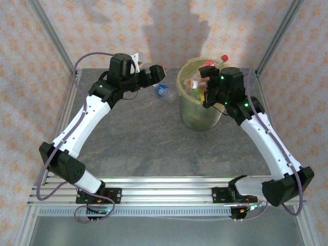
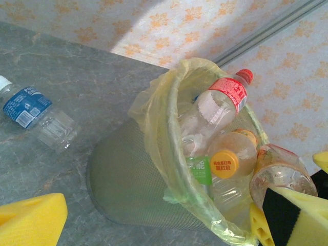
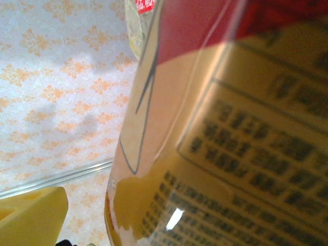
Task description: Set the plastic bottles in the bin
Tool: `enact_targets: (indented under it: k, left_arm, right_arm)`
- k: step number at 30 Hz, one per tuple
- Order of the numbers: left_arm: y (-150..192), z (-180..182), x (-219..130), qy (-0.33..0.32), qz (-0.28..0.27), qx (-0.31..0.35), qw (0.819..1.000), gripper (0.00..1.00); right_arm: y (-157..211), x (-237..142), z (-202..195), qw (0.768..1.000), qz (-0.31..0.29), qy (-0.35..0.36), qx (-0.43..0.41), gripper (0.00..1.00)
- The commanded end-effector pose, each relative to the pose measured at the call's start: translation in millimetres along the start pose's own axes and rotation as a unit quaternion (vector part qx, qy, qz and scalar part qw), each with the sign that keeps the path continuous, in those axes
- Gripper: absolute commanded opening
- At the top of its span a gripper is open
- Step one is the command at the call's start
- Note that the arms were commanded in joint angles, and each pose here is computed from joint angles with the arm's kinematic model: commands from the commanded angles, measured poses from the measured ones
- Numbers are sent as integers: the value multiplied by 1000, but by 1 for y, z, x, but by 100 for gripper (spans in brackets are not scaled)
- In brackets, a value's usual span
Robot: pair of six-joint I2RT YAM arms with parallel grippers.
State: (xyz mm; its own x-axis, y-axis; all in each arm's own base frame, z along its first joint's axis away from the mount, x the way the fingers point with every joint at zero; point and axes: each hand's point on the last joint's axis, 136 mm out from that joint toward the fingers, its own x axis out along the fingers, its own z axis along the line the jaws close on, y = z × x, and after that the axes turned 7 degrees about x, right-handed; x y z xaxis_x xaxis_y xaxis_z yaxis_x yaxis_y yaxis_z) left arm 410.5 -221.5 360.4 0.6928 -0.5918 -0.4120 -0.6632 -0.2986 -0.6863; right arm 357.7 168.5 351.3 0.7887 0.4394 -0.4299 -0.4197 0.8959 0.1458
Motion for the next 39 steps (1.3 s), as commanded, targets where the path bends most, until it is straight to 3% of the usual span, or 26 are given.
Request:
enact_targets:
  k: [1,25,32,39]
  left_arm:
    - [-10,-2,-6,-6,-11,-4,1000,100]
    - [-13,-2,-7,-14,-17,-13,1000,100]
    - [-15,-2,-8,-17,-19,-13,1000,100]
    - [-13,5,-5,-33,-15,-9,999,100]
  right_arm:
    - [13,-3,-5,999,34,11,0,99]
    - [24,-48,7,998,51,-30,-21,100]
    - [21,-71,21,996,33,-50,-65,85]
    - [-6,-85,8,990,-41,-3,-137,79]
